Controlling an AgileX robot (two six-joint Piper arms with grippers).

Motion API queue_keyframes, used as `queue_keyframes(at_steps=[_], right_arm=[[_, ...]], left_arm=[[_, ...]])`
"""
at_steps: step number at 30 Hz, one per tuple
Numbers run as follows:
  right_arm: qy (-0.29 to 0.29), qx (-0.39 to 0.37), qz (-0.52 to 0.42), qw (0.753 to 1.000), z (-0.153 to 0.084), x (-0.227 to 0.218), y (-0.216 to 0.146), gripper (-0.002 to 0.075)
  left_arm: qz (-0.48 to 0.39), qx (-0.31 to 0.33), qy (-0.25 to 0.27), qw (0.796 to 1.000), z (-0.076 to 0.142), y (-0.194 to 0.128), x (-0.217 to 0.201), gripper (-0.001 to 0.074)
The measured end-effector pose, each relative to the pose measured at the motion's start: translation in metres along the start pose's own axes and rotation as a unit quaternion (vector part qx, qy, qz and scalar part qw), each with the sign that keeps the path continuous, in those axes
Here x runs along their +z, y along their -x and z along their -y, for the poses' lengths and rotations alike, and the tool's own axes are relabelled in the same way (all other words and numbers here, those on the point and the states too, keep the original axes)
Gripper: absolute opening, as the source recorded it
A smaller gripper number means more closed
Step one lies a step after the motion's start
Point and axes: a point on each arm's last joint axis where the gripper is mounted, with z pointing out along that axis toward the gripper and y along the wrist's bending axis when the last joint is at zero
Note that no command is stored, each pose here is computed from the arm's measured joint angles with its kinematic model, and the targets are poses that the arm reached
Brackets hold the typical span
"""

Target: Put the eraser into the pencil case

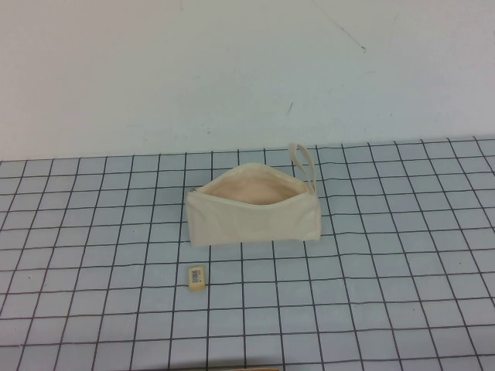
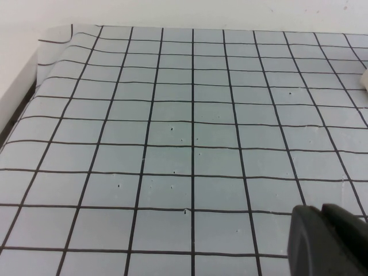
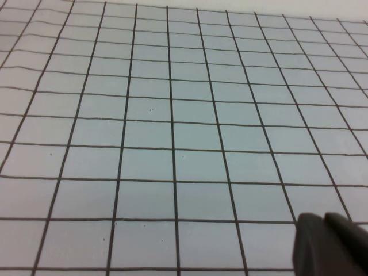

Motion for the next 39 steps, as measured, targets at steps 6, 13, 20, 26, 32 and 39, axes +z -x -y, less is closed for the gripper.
queue_keyframes(at_steps=[6,13,20,26,32,39], right_arm=[[0.0,0.0,0.0,1.0,0.0,0.0,0.0,-0.0001],[0.0,0.0,0.0,1.0,0.0,0.0,0.0,-0.0001],[0.0,0.0,0.0,1.0,0.0,0.0,0.0,-0.0001],[0.0,0.0,0.0,1.0,0.0,0.0,0.0,-0.0001],[0.0,0.0,0.0,1.0,0.0,0.0,0.0,-0.0001],[0.0,0.0,0.0,1.0,0.0,0.0,0.0,-0.0001]], left_arm=[[0.034,0.0,-0.002,0.999,0.0,0.005,0.0,-0.0001],[0.224,0.005,-0.014,0.974,0.003,0.038,-0.008,-0.0001],[0.332,0.006,-0.022,0.943,0.004,0.056,-0.019,-0.0001],[0.393,-0.021,-0.038,0.919,0.005,0.065,-0.028,-0.0001],[0.447,-0.03,-0.048,0.893,0.005,0.072,-0.036,-0.0001],[0.409,-0.047,-0.048,0.91,0.006,0.08,-0.037,-0.0001]])
